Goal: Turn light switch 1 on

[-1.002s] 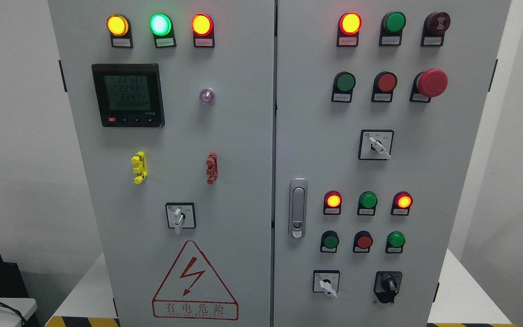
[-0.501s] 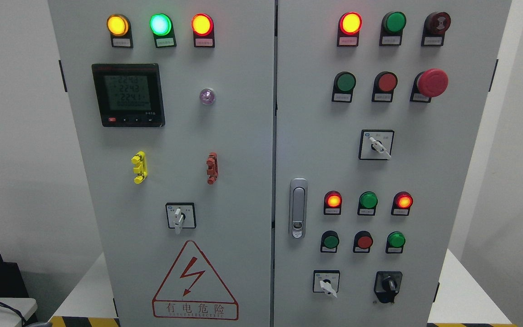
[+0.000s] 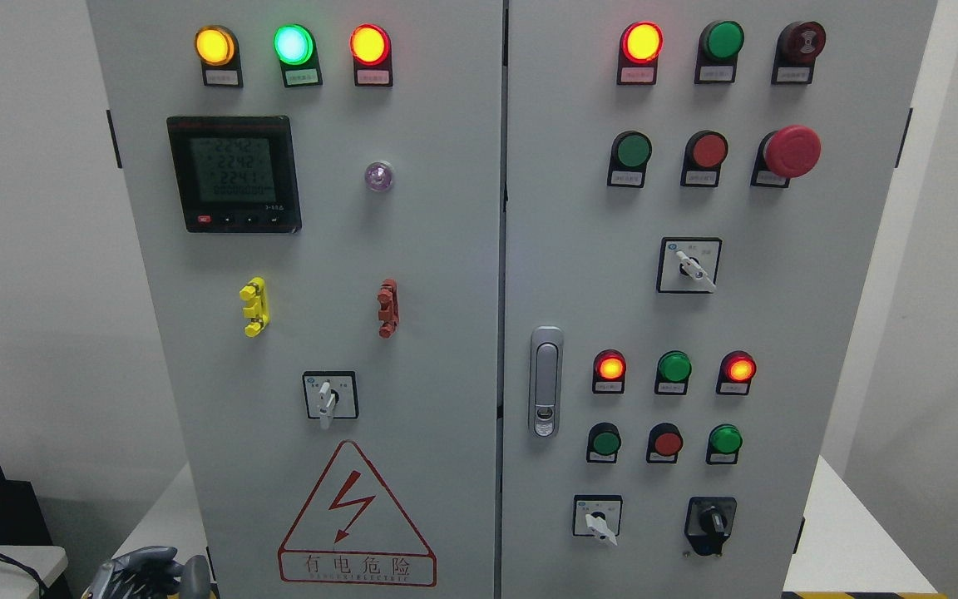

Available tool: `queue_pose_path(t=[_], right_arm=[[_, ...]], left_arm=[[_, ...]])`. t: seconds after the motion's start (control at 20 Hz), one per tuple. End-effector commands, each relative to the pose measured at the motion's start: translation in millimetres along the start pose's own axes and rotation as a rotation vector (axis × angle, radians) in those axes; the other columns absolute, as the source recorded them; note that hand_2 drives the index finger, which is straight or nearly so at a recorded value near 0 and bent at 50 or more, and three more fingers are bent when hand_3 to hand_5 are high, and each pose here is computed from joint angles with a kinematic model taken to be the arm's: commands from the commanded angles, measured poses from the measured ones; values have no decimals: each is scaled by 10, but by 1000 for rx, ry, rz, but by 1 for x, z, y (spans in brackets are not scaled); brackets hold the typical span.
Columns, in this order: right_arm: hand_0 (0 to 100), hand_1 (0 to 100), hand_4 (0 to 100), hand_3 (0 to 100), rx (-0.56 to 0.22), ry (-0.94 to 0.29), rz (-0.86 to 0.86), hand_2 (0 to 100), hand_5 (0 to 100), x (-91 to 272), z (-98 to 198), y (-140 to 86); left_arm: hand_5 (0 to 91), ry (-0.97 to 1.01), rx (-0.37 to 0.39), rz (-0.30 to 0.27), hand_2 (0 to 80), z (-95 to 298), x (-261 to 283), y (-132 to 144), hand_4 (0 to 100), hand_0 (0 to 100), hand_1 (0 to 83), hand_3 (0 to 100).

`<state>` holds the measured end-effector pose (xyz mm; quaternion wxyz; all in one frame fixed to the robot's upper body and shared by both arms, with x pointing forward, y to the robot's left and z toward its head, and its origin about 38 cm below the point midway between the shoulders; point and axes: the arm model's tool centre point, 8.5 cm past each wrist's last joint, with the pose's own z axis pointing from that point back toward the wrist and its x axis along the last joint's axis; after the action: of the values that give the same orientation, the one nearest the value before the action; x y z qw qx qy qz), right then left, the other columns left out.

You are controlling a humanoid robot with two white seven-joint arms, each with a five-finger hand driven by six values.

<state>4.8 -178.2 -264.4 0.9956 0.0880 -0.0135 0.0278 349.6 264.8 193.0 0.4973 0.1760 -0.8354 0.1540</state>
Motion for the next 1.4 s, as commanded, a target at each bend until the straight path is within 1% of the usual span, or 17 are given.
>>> queue_pose_path(t=[0.0,0.05,0.1,0.2,0.3,0.45,0.55,0.85,0.95,1.15,1.35], right_arm=[[120,389,0,0,1,-4,-18,0,0,1,0,0],[120,389,0,0,1,-2,-18,0,0,0,0,0],[120,389,0,0,1,-4,-18,0,0,1,0,0],[120,389,0,0,1,-2,-17,0,0,0,0,0],[120,389,0,0,1,-2,-17,0,0,0,0,0],[120,389,0,0,2,-2,-18,0,0,0,0,0],[120,389,0,0,2,-2,-18,0,0,0,0,0],[120,389,0,0,1,-2,-17,0,0,0,0,0],[120,389,0,0,1,-2,-18,0,0,0,0,0],[120,389,0,0,2,-2,-18,0,0,0,0,0],[120,389,0,0,1,-2,-17,0,0,0,0,0]], left_arm=[[603,-18,-112,59,524,12,21,-60,729,2,649,661],[603,-23,-112,63,524,10,24,-63,729,5,650,658],[604,-19,-96,56,523,8,25,-64,728,11,650,655],[609,-4,-65,31,523,4,27,-69,727,15,658,639],[620,9,-69,23,527,1,30,-76,724,43,669,613],[642,30,-104,20,527,1,35,-93,719,65,671,590],[650,43,-96,10,527,1,37,-99,718,78,671,586],[659,85,-44,-39,528,-9,42,-104,716,106,670,584],[661,97,-37,-71,529,-11,42,-104,716,111,671,581],[665,119,-32,-107,529,-16,43,-107,719,119,672,581],[668,103,-24,-109,522,-30,54,-113,721,123,657,579]])
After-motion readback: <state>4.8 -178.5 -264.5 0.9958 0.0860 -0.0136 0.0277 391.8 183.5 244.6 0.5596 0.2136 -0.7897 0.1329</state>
